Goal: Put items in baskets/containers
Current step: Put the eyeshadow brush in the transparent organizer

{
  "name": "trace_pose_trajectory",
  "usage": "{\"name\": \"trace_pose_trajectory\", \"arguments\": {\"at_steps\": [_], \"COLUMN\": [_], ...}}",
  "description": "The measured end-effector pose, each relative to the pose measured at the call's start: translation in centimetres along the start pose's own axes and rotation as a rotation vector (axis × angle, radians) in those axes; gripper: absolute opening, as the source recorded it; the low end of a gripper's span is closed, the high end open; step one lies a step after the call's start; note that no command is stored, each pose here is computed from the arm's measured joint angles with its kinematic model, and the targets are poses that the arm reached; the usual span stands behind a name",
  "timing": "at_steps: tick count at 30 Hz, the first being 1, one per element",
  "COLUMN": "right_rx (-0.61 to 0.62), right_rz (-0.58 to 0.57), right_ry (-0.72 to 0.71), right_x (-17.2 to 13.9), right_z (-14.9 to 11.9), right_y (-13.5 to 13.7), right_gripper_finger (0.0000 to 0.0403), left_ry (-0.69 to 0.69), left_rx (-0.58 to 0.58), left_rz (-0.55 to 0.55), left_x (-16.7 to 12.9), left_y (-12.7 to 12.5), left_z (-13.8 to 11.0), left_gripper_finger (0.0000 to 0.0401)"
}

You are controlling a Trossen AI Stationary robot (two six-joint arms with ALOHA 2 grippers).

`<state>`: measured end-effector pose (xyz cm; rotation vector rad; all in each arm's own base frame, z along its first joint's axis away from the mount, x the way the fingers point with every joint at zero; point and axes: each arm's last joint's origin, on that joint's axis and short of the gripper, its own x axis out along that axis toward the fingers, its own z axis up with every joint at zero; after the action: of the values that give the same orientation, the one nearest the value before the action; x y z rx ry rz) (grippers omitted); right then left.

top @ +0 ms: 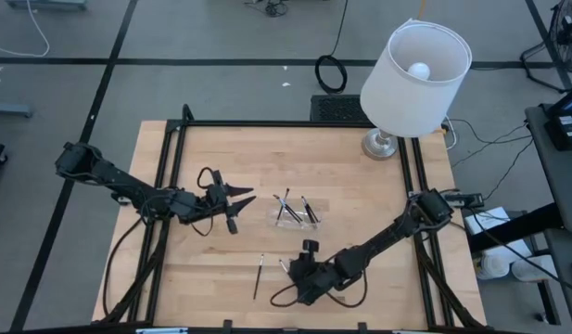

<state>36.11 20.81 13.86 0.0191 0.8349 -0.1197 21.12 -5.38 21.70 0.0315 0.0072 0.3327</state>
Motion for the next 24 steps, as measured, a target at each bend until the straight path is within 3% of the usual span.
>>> {"name": "trace_pose_trajectory", "arguments": {"at_steps": [10, 16, 24], "right_rx": [0.053, 0.037, 0.040], "right_rz": [-0.080, -0.075, -0.057], "right_ry": [0.085, 0.083, 0.057], "right_x": [-0.1, -0.1, 0.0], "right_z": [-1.2, -1.1, -0.7], "right_y": [-0.5, -0.5, -0.4], "right_gripper_finger": [0.0130, 0.0115, 0.0120], "left_ry": [-0.001, -0.003, 0.000], "left_rx": [-0.006, 0.035, 0.007], "left_rz": [-0.014, 0.005, 0.005], "left_x": [-0.1, 0.1, 0.2], "left_y": [-0.1, 0.2, 0.2], "left_z": [0.0, 0.0, 0.0], "left_gripper_finger": [0.0115, 0.0115, 0.0115]}}
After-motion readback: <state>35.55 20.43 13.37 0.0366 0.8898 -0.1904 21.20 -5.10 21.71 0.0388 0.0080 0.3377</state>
